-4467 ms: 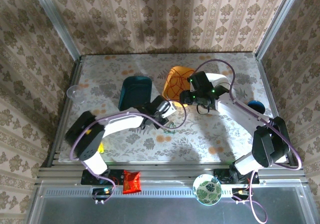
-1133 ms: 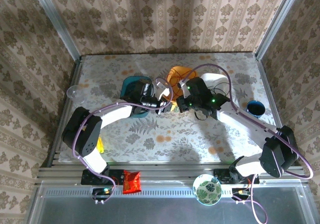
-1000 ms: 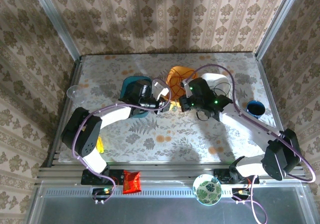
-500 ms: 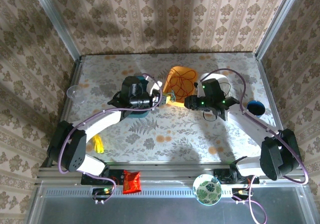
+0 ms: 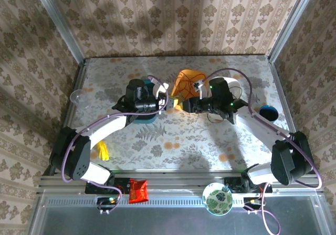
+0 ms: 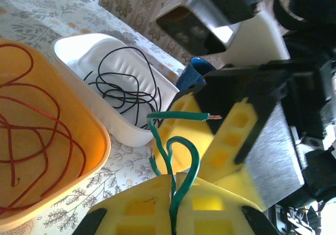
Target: Untangle the cables
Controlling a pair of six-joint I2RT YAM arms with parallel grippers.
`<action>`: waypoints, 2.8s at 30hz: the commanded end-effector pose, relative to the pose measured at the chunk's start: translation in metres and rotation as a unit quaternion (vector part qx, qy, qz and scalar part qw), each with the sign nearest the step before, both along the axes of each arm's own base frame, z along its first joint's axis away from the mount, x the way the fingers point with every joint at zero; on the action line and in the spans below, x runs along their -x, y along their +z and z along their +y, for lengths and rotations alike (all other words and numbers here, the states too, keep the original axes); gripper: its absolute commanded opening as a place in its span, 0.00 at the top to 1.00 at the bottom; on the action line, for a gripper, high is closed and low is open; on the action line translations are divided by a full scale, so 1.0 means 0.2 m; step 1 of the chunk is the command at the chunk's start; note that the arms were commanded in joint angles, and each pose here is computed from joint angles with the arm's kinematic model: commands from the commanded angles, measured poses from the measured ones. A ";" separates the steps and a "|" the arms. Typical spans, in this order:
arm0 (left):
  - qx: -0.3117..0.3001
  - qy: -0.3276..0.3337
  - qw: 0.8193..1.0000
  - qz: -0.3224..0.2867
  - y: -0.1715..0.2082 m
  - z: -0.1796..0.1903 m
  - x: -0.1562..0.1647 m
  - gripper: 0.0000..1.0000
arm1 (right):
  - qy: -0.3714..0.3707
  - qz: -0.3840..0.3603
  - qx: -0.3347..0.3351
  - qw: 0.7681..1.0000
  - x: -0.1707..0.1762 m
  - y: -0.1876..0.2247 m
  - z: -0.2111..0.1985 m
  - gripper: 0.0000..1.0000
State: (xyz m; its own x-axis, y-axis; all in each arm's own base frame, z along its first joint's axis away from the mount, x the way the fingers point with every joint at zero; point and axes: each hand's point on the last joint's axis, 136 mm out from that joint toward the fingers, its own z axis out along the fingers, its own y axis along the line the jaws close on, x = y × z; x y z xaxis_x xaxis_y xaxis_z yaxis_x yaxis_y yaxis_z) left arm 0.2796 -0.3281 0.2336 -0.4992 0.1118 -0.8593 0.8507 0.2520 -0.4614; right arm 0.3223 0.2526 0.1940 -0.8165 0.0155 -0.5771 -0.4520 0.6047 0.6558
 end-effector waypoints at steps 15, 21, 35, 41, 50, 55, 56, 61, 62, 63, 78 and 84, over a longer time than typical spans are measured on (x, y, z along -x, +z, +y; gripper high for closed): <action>0.004 -0.003 1.000 0.015 -0.02 0.02 0.00 1.00 | -0.067 -0.059 0.046 0.995 -0.10 0.06 -0.09 1.00; -0.037 0.000 0.999 0.015 -0.09 0.05 0.01 1.00 | -0.161 -0.090 0.149 0.972 -0.16 0.06 -0.33 1.00; -0.106 0.037 0.994 0.019 -0.22 0.15 -0.01 1.00 | -0.211 -0.133 0.203 0.947 -0.20 0.18 -0.47 1.00; -0.005 0.186 0.982 0.039 -0.10 0.42 -0.28 1.00 | -0.184 -0.107 0.190 0.959 -0.18 0.11 -0.40 0.97; -0.011 0.355 0.930 0.099 -0.32 0.76 -0.61 0.39 | -0.152 -0.103 0.198 0.963 -0.16 0.10 -0.32 0.92; 0.003 0.369 0.929 0.038 -0.13 0.79 -0.63 0.10 | -0.177 -0.111 0.217 0.954 -0.16 0.11 -0.39 0.80; -0.003 0.380 0.925 0.023 -0.10 0.82 -0.62 0.08 | -0.186 -0.114 0.218 0.951 -0.16 0.12 -0.42 0.78; -0.094 0.519 0.849 -0.037 -0.05 1.14 -0.57 0.04 | -0.285 -0.135 0.251 0.915 -0.18 0.15 -0.66 0.58; -0.125 0.558 0.819 -0.047 -0.06 1.25 -0.54 0.04 | -0.316 -0.140 0.268 0.900 -0.18 0.14 -0.74 0.52; -0.155 0.583 0.795 -0.056 -0.07 1.33 -0.51 0.02 | -0.341 -0.147 0.282 0.885 -0.18 0.15 -0.81 0.47; -0.422 0.698 0.576 -0.055 -0.60 2.00 -0.23 0.00 | -0.488 -0.183 0.468 0.714 -0.21 -0.34 -1.40 0.17; -0.364 0.658 0.648 -0.119 -0.57 1.86 -0.46 0.00 | -0.449 -0.274 0.404 0.748 -0.36 -0.35 -1.30 0.00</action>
